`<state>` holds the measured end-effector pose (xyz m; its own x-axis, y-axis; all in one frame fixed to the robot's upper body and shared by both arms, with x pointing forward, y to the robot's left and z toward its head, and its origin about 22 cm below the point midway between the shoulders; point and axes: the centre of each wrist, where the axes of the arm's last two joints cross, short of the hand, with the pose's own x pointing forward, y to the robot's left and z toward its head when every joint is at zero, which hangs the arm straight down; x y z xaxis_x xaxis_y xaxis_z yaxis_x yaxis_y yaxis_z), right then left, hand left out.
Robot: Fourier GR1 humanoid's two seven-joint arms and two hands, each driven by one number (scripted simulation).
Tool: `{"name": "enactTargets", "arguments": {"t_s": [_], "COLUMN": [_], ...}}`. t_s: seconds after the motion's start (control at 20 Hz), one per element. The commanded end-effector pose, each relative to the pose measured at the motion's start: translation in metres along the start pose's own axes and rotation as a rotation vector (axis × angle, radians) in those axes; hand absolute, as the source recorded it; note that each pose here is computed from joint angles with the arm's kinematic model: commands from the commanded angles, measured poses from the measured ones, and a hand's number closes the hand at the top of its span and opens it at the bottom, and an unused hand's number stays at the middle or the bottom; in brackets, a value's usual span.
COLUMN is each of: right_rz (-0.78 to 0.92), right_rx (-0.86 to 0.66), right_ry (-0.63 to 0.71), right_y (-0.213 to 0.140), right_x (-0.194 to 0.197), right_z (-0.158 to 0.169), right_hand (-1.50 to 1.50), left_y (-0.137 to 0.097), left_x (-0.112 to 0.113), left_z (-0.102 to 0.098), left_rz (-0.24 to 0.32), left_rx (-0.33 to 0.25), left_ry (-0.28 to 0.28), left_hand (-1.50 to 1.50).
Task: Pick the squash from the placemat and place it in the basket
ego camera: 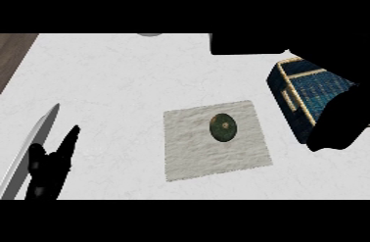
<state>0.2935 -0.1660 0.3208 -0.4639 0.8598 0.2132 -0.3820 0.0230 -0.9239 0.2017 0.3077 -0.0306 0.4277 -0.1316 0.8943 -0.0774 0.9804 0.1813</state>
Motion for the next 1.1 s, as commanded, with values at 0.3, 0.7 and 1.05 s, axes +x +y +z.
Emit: {"name": "enactTargets", "arguments": {"t_s": [0.3, 0.7, 1.05], "right_rz": [-0.049, -0.054, -0.013], "right_rx": [0.025, 0.011, 0.07], "right_ry": [0.033, 0.04, 0.084], "right_y": [0.043, 0.078, 0.123], "right_x": [0.015, 0.011, -0.014], "right_z": [-0.014, -0.038, -0.048], "right_hand": [-1.5, -1.5, -1.5], "left_y": [-0.021, -0.009, -0.013], "left_x": [-0.015, -0.02, -0.03], "left_z": [-0.004, -0.004, -0.01], "left_rz": [0.017, 0.008, 0.013], "left_rx": [-0.058, -0.052, -0.044], "left_ry": [0.127, 0.112, 0.121], "left_hand": [0.0, 0.0, 0.0]}}
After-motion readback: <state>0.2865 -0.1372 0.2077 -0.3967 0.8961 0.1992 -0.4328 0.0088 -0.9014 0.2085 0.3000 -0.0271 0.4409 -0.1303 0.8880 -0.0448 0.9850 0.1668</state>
